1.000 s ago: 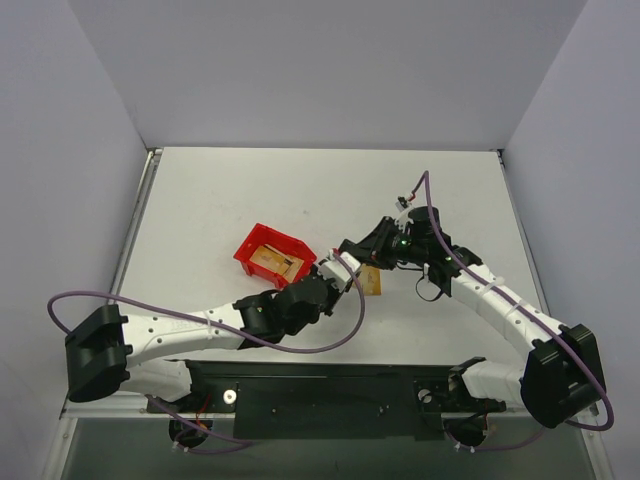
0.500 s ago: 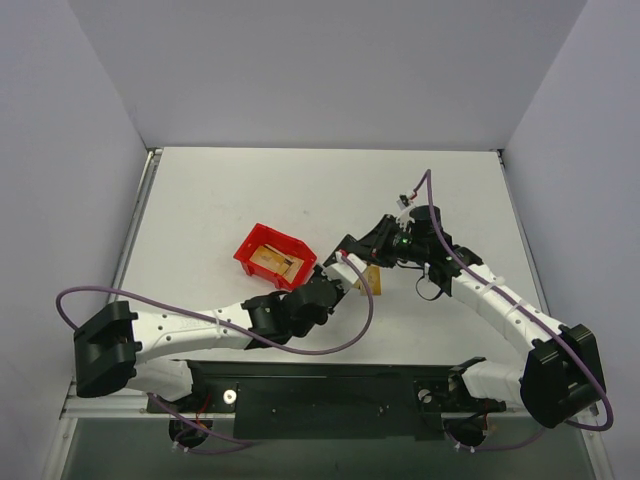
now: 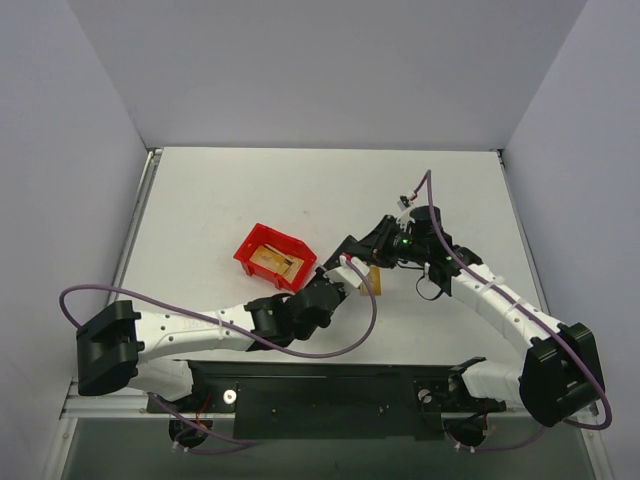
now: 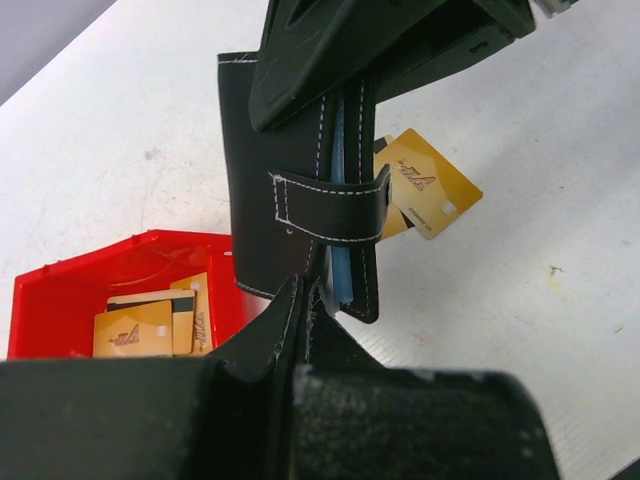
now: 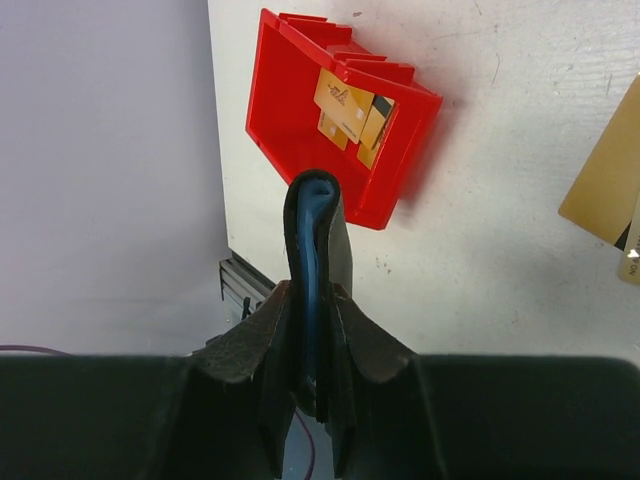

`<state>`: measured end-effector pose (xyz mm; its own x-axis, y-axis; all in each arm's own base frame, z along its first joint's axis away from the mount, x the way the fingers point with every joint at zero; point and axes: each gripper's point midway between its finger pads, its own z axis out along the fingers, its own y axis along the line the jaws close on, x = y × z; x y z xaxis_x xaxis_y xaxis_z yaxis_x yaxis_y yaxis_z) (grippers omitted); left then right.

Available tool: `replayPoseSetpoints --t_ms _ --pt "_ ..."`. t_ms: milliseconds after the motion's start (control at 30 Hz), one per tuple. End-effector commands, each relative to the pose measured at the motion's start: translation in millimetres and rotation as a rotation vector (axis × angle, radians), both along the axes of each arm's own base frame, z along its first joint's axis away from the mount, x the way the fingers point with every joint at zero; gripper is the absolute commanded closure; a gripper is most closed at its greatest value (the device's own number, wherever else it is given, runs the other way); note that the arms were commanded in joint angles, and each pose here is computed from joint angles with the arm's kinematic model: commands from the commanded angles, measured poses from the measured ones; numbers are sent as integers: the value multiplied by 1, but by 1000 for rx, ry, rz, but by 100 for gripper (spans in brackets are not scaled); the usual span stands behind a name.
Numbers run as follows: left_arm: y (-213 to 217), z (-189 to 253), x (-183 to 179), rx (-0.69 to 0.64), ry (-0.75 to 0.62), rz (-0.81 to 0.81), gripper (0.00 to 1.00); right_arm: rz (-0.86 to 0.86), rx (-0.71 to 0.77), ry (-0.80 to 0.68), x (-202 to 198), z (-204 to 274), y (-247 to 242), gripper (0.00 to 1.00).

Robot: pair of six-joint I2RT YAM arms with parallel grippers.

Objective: Put the credit cards into the card holder
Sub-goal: Pick up the credit card from the storage box.

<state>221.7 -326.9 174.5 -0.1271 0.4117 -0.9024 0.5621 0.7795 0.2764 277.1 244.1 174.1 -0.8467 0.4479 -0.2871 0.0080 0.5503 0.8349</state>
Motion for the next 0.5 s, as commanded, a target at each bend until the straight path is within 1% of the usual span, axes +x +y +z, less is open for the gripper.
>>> replayPoseSetpoints --t_ms 0,33,67,100,133,167,267,467 --pt "10 13 4 -10 -30 21 100 48 40 -9 -9 10 2 83" --pt "8 14 3 -15 -30 9 100 46 29 -8 -10 9 0 77" --pt "4 14 0 -22 -20 -18 100 38 17 -12 -10 8 -2 74" --pt "1 15 -2 -29 -17 -32 100 27 -5 -9 -10 4 -7 68" --pt "-2 14 -4 -33 -7 -56 100 26 -11 -16 -12 6 -8 66" --pt "-5 13 -5 -35 -1 -69 100 15 -32 -13 -12 3 -12 62" --pt "-11 8 -11 -45 23 -112 100 -7 -64 -17 -14 0 -22 56" --pt "-15 3 -13 -37 38 -128 100 -26 -162 -21 -20 -9 -42 46"
